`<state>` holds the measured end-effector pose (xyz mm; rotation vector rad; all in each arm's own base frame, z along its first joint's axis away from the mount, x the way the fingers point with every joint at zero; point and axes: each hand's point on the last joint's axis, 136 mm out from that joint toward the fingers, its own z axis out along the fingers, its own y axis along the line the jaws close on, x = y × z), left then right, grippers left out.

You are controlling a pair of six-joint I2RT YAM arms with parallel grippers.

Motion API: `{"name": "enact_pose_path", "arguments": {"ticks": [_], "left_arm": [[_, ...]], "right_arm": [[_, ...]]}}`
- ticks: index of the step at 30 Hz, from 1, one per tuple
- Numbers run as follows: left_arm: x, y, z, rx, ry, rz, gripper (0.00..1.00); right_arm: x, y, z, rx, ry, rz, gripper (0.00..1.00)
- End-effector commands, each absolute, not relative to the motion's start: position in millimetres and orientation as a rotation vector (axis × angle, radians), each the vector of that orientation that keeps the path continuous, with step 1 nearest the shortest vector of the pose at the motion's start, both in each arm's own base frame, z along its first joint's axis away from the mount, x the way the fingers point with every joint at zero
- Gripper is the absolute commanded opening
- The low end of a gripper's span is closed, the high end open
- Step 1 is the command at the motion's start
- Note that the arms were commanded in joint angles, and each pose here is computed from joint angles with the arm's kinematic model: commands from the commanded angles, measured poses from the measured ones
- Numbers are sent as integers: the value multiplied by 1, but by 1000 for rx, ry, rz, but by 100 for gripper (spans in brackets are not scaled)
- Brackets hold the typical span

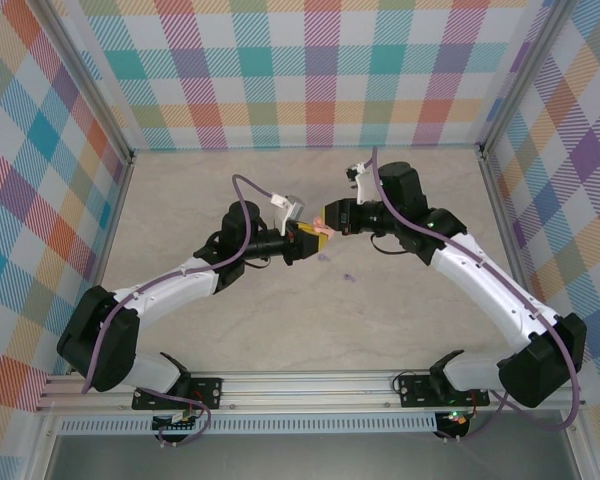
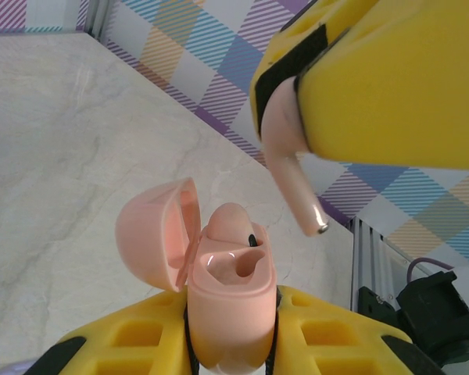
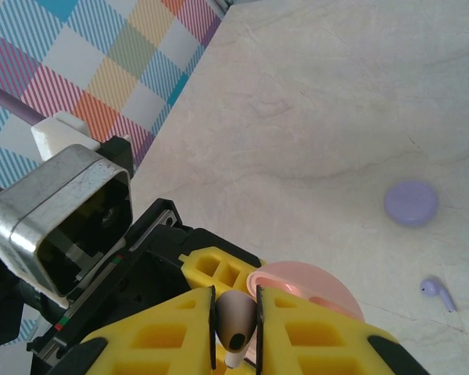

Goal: Insert the wireless bluetooth earbuds into the charging case

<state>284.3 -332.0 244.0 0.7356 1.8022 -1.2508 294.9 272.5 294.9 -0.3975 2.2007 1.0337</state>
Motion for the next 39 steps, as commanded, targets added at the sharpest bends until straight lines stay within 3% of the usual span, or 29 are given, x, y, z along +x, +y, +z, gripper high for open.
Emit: {"name": "enact_pose_path", "arguments": {"ticks": [1,39], "left_arm": [[282,-340,270,754,1707,-1292,25],[287,-340,281,699,1717,-1307,24]], "right_arm": [[301,275,309,-427,2138,1009,21],[301,273,291,-442,2172,964,21]]}}
